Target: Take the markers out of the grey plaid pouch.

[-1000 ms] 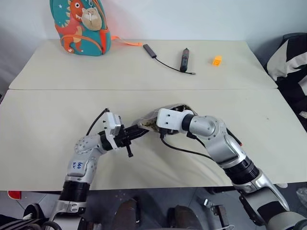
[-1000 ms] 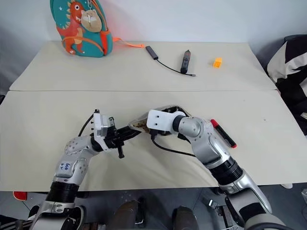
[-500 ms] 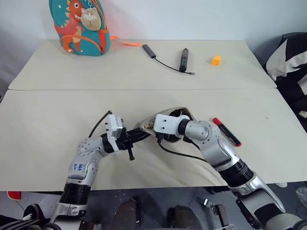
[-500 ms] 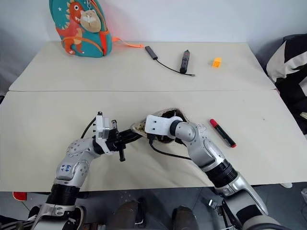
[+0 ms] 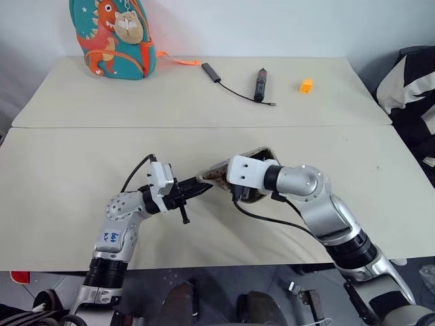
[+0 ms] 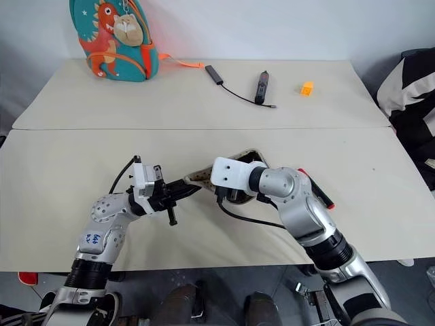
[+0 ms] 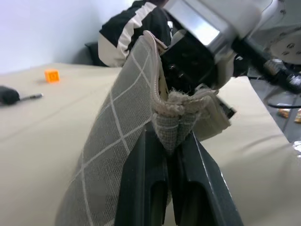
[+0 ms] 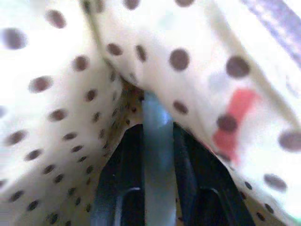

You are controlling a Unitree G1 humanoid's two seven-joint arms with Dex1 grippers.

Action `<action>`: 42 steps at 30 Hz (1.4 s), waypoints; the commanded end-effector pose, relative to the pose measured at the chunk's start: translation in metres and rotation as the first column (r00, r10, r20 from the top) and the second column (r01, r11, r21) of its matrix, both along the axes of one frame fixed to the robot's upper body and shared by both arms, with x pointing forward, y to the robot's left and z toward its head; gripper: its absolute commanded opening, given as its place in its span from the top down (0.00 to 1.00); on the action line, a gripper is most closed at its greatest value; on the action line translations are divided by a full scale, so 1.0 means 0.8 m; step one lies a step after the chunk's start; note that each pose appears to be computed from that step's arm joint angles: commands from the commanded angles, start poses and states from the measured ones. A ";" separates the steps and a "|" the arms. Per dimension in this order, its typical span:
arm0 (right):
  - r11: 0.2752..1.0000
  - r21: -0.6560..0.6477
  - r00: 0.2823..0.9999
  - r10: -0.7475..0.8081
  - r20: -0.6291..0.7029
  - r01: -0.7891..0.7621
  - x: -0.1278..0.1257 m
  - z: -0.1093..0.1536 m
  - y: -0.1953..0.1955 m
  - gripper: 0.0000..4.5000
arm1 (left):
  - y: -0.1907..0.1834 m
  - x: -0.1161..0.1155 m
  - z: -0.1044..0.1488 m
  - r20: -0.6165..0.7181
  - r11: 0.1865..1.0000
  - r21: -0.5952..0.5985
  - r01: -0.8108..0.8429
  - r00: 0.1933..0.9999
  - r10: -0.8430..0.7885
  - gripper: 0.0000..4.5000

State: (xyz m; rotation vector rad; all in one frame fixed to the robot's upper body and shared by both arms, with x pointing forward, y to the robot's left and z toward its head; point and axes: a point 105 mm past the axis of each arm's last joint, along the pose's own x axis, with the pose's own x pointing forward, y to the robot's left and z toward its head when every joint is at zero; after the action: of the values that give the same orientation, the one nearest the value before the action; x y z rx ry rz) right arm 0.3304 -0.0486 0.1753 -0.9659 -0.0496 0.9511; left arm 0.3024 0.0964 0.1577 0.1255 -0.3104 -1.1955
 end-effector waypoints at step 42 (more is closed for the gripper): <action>0.964 0.253 0.996 0.090 -0.008 -0.085 -0.017 0.067 -0.076 0.89 | 0.036 0.032 -0.014 0.078 0.977 0.111 -0.181 0.982 0.174 1.00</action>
State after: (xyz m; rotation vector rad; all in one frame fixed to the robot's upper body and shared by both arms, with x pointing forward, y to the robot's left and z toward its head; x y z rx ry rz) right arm 0.3041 -0.0781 0.1998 -0.7281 -0.1371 1.1733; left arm 0.3199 0.0922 0.1553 0.2639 -0.3479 -1.1436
